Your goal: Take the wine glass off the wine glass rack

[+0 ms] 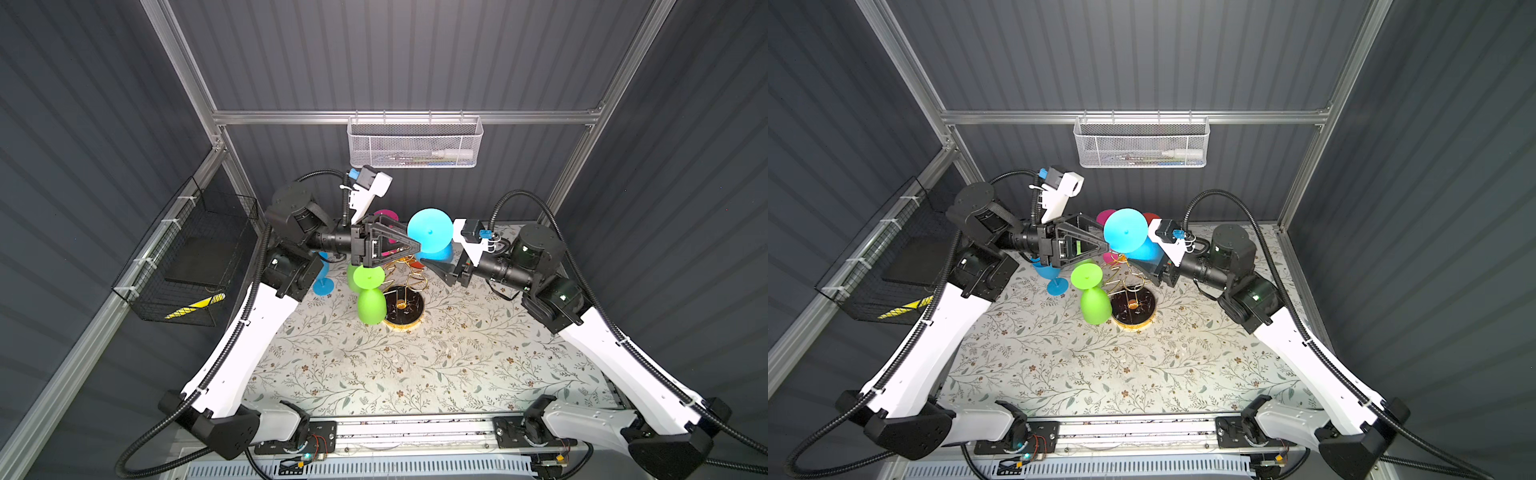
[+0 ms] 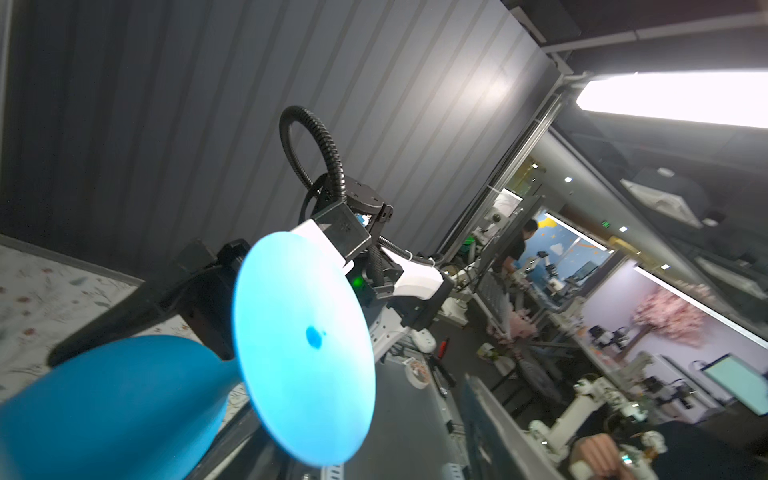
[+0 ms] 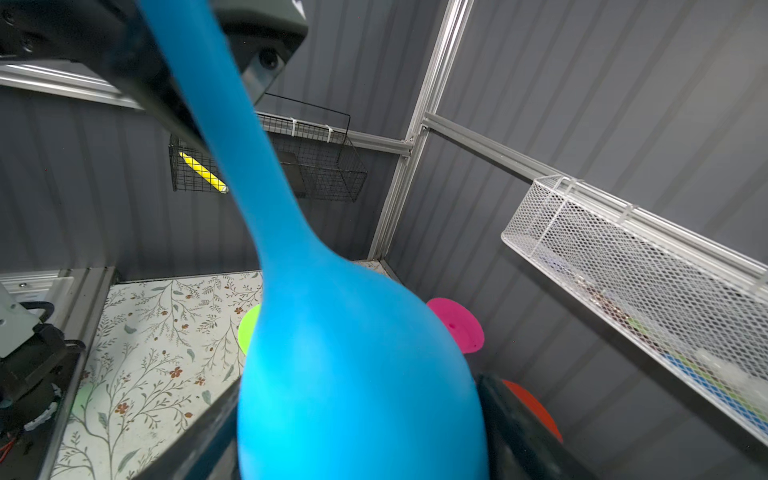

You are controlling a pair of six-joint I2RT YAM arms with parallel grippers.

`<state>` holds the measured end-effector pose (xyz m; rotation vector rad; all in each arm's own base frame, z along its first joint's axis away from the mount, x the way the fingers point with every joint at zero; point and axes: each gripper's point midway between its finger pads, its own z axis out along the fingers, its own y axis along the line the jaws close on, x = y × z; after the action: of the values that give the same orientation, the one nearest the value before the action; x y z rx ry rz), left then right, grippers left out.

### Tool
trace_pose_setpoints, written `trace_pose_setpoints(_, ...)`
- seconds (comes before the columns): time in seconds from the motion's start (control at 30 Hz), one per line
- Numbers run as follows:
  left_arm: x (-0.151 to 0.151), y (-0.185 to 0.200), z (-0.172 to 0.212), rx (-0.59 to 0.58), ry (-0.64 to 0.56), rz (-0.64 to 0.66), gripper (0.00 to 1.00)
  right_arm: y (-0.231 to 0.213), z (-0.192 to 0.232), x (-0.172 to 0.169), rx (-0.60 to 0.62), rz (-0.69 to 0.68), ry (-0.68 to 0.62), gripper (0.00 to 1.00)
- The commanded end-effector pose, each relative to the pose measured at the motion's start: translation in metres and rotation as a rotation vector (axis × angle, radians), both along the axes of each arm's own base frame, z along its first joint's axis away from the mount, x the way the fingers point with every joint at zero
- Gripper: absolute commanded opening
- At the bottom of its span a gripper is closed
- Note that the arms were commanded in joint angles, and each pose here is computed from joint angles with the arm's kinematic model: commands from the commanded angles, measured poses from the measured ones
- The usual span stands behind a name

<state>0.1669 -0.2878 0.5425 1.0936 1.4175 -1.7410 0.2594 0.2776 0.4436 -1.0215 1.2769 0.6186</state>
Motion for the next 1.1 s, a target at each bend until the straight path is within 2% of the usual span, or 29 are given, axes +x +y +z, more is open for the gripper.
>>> trace_pose_setpoints(0.0, -0.018, 0.016, 0.007, -0.03, -0.201, 0.092, 0.71, -0.013, 0.002, -0.005, 0.044, -0.051, 0.094, 0.56)
trace_pose_setpoints(0.13, -0.009, 0.025, -0.003, -0.007, -0.31, 0.243, 0.8, -0.021, 0.005, -0.009, 0.078, -0.08, 0.15, 0.53)
trace_pose_setpoints(0.37, 0.049, 0.067, -0.02, 0.096, -0.607, 0.783, 0.81, -0.031, -0.001, -0.015, 0.084, -0.123, 0.294, 0.48)
trace_pose_setpoints(0.43, 0.061, 0.077, -0.02, 0.108, -0.704, 0.884, 0.8, -0.033, -0.003, -0.016, 0.078, -0.132, 0.329, 0.47)
trace_pose_setpoints(0.47, 0.072, 0.079, -0.033, 0.143, -0.739, 0.924, 0.79, -0.034, -0.004, -0.017, 0.075, -0.134, 0.345, 0.47)
trace_pose_setpoints(0.57, 0.081, 0.08, -0.038, 0.158, -0.867, 0.967, 0.75, -0.035, -0.01, -0.019, 0.06, -0.143, 0.411, 0.46)
trace_pose_setpoints(0.77, 0.088, 0.072, -0.039, 0.129, -1.086, 0.973, 0.68, -0.033, -0.02, -0.019, 0.026, -0.156, 0.498, 0.44)
trace_pose_setpoints(1.07, 0.078, 0.052, -0.037, 0.05, -1.246, 0.862, 0.56, -0.019, -0.028, -0.016, -0.028, -0.148, 0.589, 0.43)
